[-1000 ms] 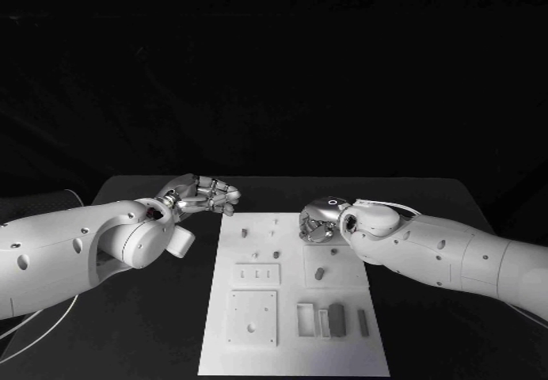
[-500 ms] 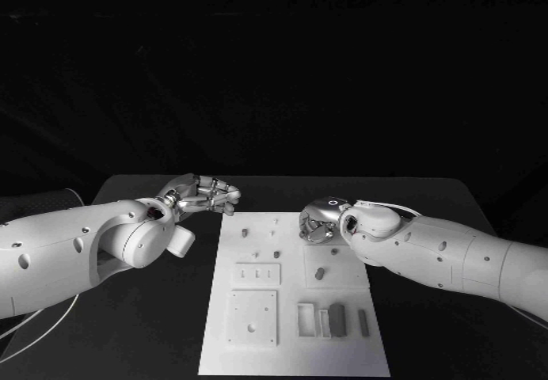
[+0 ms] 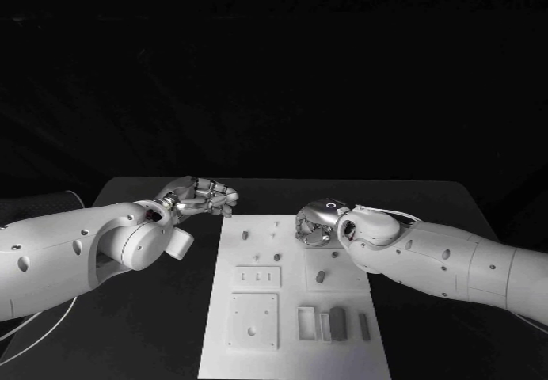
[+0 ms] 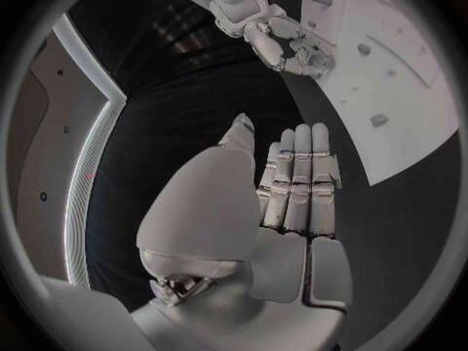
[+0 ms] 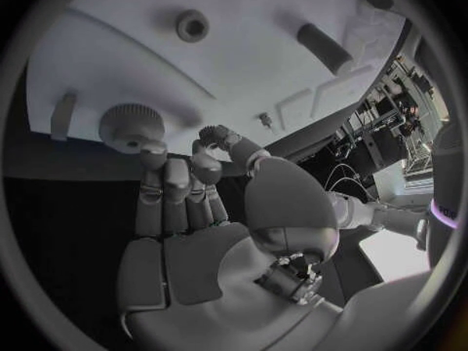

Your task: Assemble the parts on the task board

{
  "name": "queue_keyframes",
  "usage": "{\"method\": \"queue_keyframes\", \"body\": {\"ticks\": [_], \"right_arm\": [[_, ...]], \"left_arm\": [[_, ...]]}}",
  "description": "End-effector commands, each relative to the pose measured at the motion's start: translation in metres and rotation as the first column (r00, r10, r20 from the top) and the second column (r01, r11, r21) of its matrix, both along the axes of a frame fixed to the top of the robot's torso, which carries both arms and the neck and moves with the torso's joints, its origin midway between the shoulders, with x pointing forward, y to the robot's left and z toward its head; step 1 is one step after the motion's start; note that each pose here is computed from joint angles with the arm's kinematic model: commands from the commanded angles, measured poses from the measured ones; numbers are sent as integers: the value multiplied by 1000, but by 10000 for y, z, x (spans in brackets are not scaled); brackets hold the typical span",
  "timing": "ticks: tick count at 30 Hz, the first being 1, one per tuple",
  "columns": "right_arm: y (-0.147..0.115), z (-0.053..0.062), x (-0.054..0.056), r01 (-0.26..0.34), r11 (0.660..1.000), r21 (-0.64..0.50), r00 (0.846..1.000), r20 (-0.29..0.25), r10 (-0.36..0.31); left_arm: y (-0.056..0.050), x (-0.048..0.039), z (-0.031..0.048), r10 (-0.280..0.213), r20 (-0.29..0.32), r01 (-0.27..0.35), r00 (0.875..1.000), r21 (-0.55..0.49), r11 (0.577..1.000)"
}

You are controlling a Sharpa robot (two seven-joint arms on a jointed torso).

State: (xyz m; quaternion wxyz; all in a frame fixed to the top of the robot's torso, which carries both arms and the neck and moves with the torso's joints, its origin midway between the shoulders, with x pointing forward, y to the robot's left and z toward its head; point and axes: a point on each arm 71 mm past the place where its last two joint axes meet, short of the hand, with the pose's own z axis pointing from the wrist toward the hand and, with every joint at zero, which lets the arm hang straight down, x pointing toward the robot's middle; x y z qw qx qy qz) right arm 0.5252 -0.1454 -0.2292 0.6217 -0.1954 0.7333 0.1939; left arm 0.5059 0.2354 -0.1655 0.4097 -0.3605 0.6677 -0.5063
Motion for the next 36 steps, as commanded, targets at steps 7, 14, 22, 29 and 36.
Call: {"method": "queue_keyframes", "body": {"ticks": [7, 14, 22, 29, 36], "right_arm": [[189, 179, 28, 18, 1000, 13, 993, 114, -20], [458, 209, 72, -2, 1000, 16, 991, 137, 0], [587, 200, 137, -1, 1000, -4, 989, 149, 2], [635, 208, 146, 22, 1000, -6, 986, 163, -21], [653, 206, 161, 32, 999, -13, 985, 167, -30]], "left_arm": [[10, 19, 20, 5, 14, -5, 1000, 1, 1000], [-30, 45, 14, -1, 13, 1, 1000, 3, 1000], [-73, 70, 13, -8, 16, 8, 1000, 2, 1000], [-78, 78, 12, -13, 18, 13, 1000, 1, 1000], [-85, 76, 16, -15, 18, 15, 1000, 0, 1000]]}}
